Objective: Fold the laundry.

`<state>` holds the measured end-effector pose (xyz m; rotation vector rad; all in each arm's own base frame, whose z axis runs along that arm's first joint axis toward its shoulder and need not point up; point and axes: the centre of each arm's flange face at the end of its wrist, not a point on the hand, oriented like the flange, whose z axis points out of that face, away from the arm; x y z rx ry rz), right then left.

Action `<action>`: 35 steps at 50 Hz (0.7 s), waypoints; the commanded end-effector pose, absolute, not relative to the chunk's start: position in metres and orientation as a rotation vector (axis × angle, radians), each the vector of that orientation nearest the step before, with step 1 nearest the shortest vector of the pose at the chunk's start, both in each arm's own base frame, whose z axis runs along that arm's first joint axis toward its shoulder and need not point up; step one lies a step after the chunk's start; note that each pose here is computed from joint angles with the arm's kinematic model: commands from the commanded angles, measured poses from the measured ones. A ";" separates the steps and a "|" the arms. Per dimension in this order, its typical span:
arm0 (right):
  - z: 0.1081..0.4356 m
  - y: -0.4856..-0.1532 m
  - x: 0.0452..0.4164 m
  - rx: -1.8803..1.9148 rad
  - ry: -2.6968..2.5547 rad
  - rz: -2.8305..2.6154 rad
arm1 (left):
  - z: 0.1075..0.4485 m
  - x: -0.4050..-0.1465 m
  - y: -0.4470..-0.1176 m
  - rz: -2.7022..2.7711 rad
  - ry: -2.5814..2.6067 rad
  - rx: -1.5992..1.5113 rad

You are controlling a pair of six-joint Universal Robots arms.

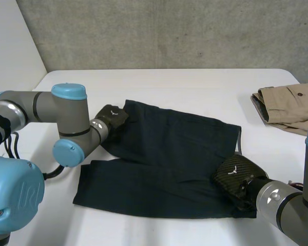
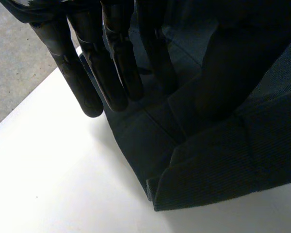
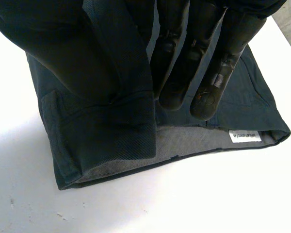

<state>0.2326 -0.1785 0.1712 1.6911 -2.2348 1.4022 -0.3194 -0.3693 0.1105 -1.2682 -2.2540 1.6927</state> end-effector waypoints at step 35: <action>0.171 -0.178 0.233 1.694 -2.235 1.400 | 0.127 -0.297 -0.380 1.842 -2.502 -1.143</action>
